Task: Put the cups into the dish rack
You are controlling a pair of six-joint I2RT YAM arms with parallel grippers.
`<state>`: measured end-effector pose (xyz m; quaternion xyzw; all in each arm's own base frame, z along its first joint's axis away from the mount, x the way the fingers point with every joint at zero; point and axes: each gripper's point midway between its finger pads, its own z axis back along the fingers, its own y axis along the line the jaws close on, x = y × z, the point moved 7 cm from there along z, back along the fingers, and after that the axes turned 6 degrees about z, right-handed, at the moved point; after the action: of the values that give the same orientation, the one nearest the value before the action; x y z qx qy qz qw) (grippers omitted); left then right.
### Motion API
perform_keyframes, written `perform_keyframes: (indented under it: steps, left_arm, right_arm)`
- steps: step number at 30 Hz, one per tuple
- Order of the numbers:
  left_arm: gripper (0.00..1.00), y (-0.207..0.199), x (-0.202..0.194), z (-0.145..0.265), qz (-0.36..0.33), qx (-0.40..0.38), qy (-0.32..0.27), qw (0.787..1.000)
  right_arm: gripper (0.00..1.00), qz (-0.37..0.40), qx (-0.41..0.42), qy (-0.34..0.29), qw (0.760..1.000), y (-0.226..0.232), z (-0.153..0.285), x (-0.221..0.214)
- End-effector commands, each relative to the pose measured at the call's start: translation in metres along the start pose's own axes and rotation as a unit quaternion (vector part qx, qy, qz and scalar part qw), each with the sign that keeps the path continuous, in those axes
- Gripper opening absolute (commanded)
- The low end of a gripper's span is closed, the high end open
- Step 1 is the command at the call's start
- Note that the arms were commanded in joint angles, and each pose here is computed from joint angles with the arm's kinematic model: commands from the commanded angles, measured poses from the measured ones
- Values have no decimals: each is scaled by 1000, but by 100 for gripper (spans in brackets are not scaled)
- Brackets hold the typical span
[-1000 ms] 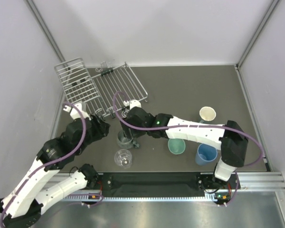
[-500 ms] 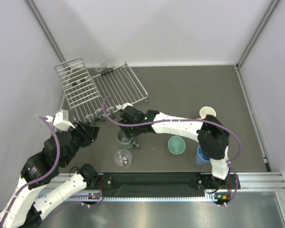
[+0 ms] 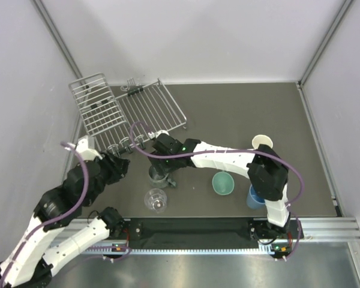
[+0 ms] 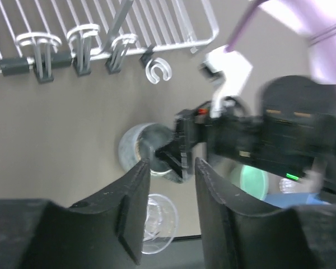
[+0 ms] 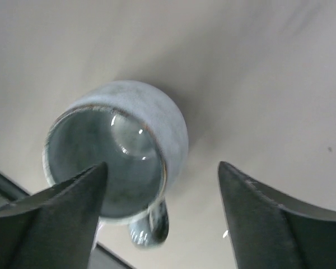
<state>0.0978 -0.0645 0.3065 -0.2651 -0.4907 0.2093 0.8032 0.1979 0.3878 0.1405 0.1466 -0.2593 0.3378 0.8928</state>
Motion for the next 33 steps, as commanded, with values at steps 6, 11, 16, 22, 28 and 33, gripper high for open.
perform_keyframes:
  steps: [6, 11, 16, 22, 28, 33]
  left_arm:
    - [48, -8, -32, -68, -79, 129, 68, 986]
    - [48, -12, -48, -101, -117, 145, 87, 979]
    - [47, -2, -65, -128, -168, 187, 110, 962]
    - [45, 9, -85, -147, -191, 196, 176, 945]
    - [42, 29, -106, -150, -187, 217, 206, 936]
    - [38, 37, -122, -152, -175, 215, 233, 932]
  right_arm:
    - [91, -105, -23, -77, 991, -26, 92, 18]
    - [91, -159, -20, -85, 983, -54, 123, -16]
    - [91, -176, -1, -112, 978, -63, 157, -41]
    - [91, -184, 14, -138, 973, -67, 182, -53]
    - [91, -190, 20, -135, 972, -66, 182, -61]
    - [91, -189, 30, -127, 973, -64, 175, -63]
